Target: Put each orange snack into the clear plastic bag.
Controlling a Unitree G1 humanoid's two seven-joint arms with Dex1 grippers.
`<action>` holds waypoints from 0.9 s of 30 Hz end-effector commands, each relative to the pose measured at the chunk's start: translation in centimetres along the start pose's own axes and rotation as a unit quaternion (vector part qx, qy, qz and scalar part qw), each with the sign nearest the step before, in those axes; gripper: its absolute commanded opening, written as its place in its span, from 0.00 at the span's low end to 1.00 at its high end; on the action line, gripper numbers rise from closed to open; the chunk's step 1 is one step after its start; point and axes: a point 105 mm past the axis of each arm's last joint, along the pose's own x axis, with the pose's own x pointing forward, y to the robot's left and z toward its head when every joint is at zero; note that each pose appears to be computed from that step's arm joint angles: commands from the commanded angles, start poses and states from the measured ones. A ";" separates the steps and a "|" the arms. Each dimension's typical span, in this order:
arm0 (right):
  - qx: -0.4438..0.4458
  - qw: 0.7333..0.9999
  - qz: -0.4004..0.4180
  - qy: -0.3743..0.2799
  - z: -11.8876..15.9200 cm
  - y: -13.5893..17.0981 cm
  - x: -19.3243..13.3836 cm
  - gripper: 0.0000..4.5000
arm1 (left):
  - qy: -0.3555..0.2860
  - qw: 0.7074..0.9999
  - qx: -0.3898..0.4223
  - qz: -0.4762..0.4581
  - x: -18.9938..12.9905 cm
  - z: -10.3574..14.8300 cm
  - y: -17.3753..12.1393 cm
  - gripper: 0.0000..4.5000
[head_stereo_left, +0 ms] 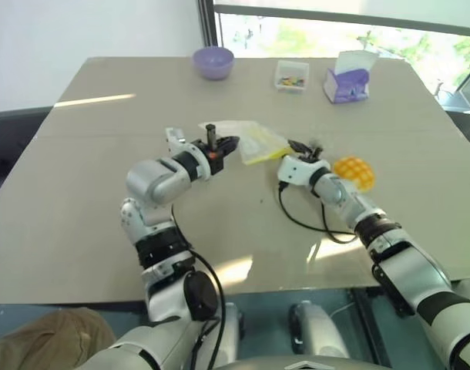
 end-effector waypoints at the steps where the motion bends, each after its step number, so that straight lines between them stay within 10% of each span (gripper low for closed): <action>1: -0.016 0.999 -0.039 -0.021 1.0 -1.6 0.6 0.01 | 0.001 0.999 0.026 -0.033 -0.4 -0.3 -1.4 0.00; 17: 0.047 0.993 -0.105 -0.014 0.5 -5.9 0.1 0.01 | 0.061 0.977 0.202 -0.038 -2.4 -0.6 -0.4 0.00; 22: 0.094 0.980 -0.173 -0.009 1.2 -8.9 -0.7 0.00 | 0.099 0.872 0.480 0.002 -4.8 -0.6 1.6 0.29; 24: 0.085 0.981 -0.177 -0.005 1.9 -9.1 -1.0 0.00 | 0.091 0.771 0.627 -0.057 -5.6 -1.2 -0.4 0.50; 27: 0.066 0.984 -0.167 0.008 2.6 -8.6 -1.2 0.00 | 0.101 0.640 0.755 -0.106 -6.0 -2.2 -1.5 0.50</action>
